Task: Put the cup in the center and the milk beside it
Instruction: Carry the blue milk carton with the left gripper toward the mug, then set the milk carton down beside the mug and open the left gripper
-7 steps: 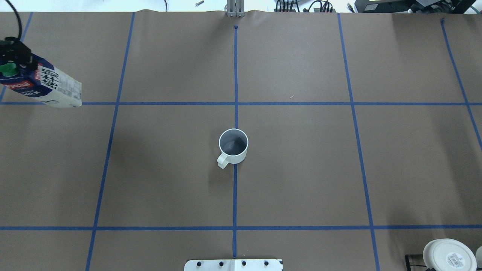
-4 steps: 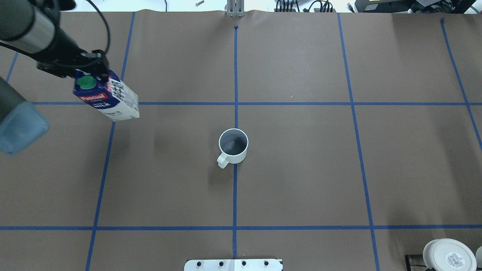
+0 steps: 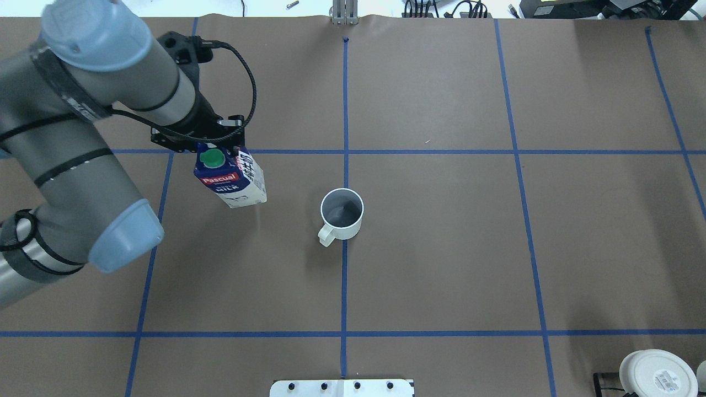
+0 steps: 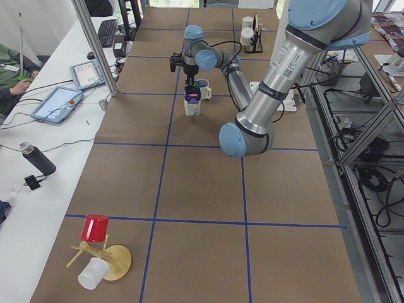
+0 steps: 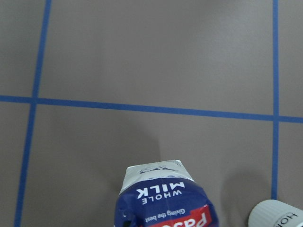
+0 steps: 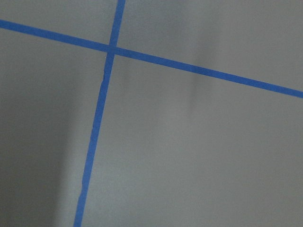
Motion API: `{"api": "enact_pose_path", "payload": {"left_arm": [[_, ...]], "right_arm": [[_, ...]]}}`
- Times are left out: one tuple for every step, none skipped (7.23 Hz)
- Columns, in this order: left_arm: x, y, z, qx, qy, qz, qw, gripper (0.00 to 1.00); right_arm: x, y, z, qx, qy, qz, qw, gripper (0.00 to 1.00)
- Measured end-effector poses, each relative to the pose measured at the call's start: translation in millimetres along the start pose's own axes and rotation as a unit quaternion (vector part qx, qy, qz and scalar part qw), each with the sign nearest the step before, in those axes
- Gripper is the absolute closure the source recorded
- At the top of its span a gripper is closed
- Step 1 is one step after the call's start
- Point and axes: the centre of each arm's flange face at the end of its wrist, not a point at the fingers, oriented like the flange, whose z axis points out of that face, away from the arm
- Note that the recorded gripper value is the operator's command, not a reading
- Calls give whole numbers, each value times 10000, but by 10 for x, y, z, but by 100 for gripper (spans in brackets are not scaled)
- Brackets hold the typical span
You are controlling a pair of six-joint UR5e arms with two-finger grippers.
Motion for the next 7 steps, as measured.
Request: {"api": "enact_pose_path", "payload": {"left_arm": [[185, 46, 58, -52, 17, -15, 10000, 100], [300, 105, 132, -102, 7, 1, 9999, 100], [370, 177, 215, -135, -24, 42, 9999, 92], [408, 248, 288, -165, -56, 89, 9998, 24], [425, 286, 324, -182, -71, 125, 9997, 1], [432, 305, 335, -188, -73, 156, 9997, 1], [441, 313, 314, -178, -55, 177, 9997, 1]], "right_arm": [[0, 0, 0, 0, 0, 0, 10000, 0], [1, 0, 1, -1, 0, 1, 10000, 0], [2, 1, 4, -4, -1, 3, 10000, 0], [7, 4, 11, -12, -2, 8, 10000, 0], [15, 8, 24, -23, -3, 15, 10000, 0], [20, 10, 31, -28, -4, 19, 10000, 0], [21, 11, 34, -31, -5, 21, 10000, 0]]}}
